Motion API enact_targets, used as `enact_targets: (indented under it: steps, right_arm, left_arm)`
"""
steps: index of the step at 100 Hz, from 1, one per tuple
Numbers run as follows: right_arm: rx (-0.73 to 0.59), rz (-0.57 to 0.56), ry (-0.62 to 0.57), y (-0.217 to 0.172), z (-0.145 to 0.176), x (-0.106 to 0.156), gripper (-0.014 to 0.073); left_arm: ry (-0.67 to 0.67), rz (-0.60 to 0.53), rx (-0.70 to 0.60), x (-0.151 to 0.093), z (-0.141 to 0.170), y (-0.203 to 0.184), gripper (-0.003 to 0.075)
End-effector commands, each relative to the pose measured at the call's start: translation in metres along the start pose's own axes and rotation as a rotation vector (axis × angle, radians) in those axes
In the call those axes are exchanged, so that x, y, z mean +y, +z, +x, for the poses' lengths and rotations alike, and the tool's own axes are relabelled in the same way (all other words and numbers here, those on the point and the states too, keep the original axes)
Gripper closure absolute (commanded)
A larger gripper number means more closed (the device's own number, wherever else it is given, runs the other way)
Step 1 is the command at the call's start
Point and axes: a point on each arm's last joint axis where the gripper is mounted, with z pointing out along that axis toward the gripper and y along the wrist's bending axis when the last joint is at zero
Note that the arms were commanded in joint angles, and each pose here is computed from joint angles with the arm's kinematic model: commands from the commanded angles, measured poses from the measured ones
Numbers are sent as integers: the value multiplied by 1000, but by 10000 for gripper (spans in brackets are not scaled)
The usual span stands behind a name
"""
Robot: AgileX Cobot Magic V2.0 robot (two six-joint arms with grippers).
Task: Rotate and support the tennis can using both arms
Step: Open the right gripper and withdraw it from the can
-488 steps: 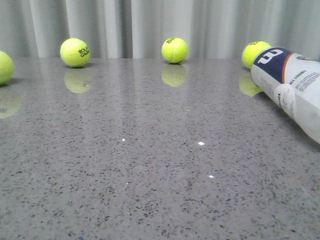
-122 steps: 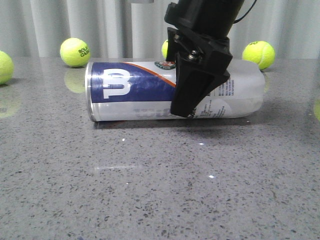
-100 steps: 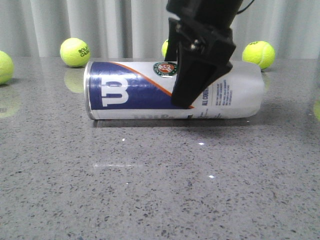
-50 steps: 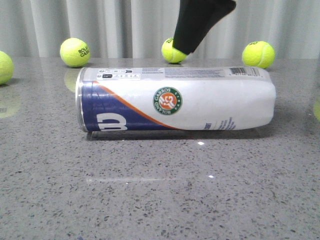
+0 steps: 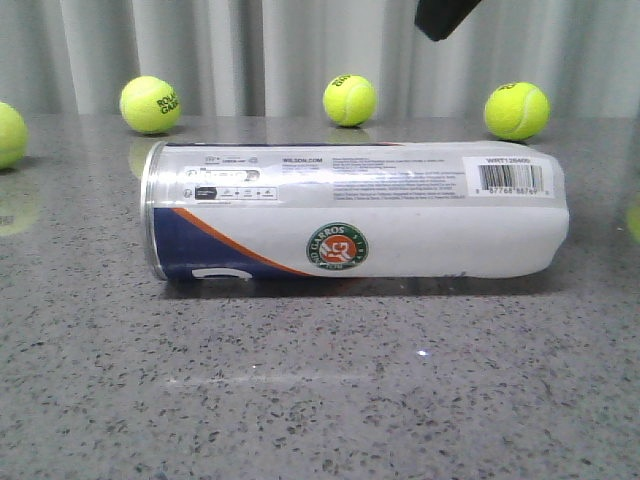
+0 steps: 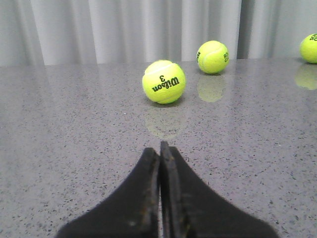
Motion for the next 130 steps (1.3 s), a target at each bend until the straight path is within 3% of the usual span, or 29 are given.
enact_targets:
  steps: [1,31,55,69,97,130]
  right_arm:
    - [-112,25,108,-26,-5,-11,659]
    - [-293,59,280,-48,21,-43,659]
    - [-468,143,375,-64,60,-68,659]
    - [-499,194,410,-70,84,-75,659]
    - [-580,268,447,-74,138,-75,659]
    - [-687,280,431,-76,205,-52,659]
  left_arm:
    - [-19,5,-77,-1,6,-1,741]
    - [-19,5,-77,-1,6,-1,741]
    - [-19,5,-77,-1,6,-1,741]
    - [-19,5,-77,-1,6,-1,741]
    - [-19,5,-77,-1,6,-1,741]
    - [-19,5,-77,-1,6,-1,741]
